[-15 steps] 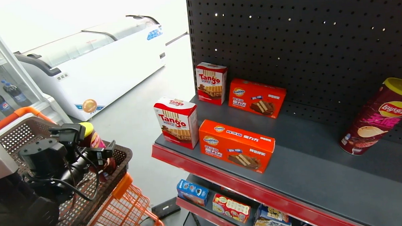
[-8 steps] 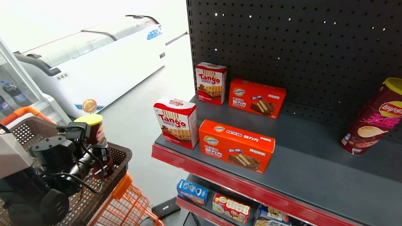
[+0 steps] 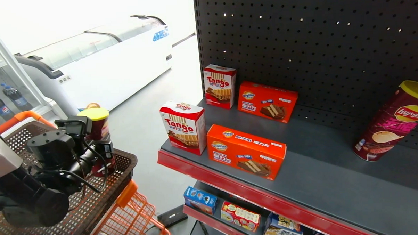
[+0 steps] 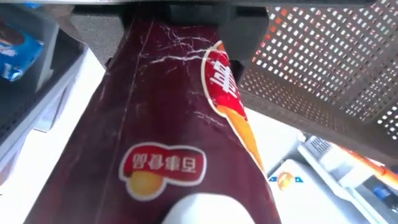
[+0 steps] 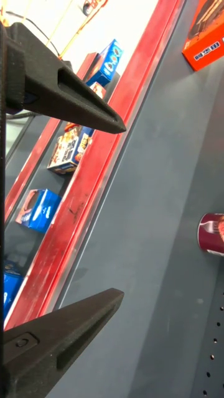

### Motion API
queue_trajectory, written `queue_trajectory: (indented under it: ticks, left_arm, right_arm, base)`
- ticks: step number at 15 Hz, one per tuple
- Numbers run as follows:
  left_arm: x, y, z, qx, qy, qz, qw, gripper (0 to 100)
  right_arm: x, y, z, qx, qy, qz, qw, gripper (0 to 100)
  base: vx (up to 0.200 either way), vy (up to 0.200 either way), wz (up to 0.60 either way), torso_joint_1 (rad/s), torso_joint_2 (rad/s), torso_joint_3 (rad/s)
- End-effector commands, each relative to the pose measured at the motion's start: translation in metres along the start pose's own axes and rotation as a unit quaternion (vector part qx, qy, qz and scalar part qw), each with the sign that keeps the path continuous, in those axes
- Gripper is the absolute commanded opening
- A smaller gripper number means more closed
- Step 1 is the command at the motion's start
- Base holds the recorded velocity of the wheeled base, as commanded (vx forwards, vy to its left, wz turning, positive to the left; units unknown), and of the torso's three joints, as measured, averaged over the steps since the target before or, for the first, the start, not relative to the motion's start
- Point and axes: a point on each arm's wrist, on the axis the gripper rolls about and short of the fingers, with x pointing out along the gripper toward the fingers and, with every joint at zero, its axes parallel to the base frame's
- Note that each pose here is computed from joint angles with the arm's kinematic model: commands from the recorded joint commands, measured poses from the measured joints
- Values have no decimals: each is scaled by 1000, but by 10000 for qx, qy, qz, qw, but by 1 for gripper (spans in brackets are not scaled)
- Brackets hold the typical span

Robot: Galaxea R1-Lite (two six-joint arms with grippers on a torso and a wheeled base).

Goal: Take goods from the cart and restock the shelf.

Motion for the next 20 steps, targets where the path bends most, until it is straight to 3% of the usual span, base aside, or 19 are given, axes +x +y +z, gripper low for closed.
queue_trajectory:
  ticks: [1,3,4,8,9,11,14,18,20]
  left_arm:
    - [-18,5,47,-86,-495,-54,9987,0]
    - [-27,2,61,-56,-758,-252,9968,0]
    - [-39,-9,74,-89,-935,-473,9945,0]
    - [-63,-19,88,-136,-1120,-763,9907,0]
    - [-82,-33,94,-316,-1224,-1224,9844,0]
    - [-104,-46,105,-412,-1335,-1818,9734,0]
    - [-130,-52,109,-310,-972,-2273,9685,0]
    - [-157,-54,117,-353,-800,-3001,9499,0]
    - [-159,-54,113,-307,-738,-3036,9494,0]
  right_arm:
    - [0,0,0,2,6,1,10000,100]
    - [0,0,0,2,6,1,10000,100]
    - [0,0,0,2,6,1,10000,100]
    - [0,0,0,2,6,1,10000,100]
    - [0,0,0,2,6,1,10000,100]
    - [0,0,0,2,6,1,10000,100]
    - [0,0,0,2,6,1,10000,100]
    - [0,0,0,2,6,1,10000,100]
    - [0,0,0,2,6,1,10000,100]
  base:
    - [0,0,0,0,0,0]
    - [0,0,0,0,0,0]
    - [0,0,0,0,0,0]
    - [0,0,0,0,0,0]
    - [0,0,0,0,0,0]
    - [0,0,0,0,0,0]
    - [0,0,0,0,0,0]
    - [0,0,0,0,0,0]
    - [0,0,0,0,0,0]
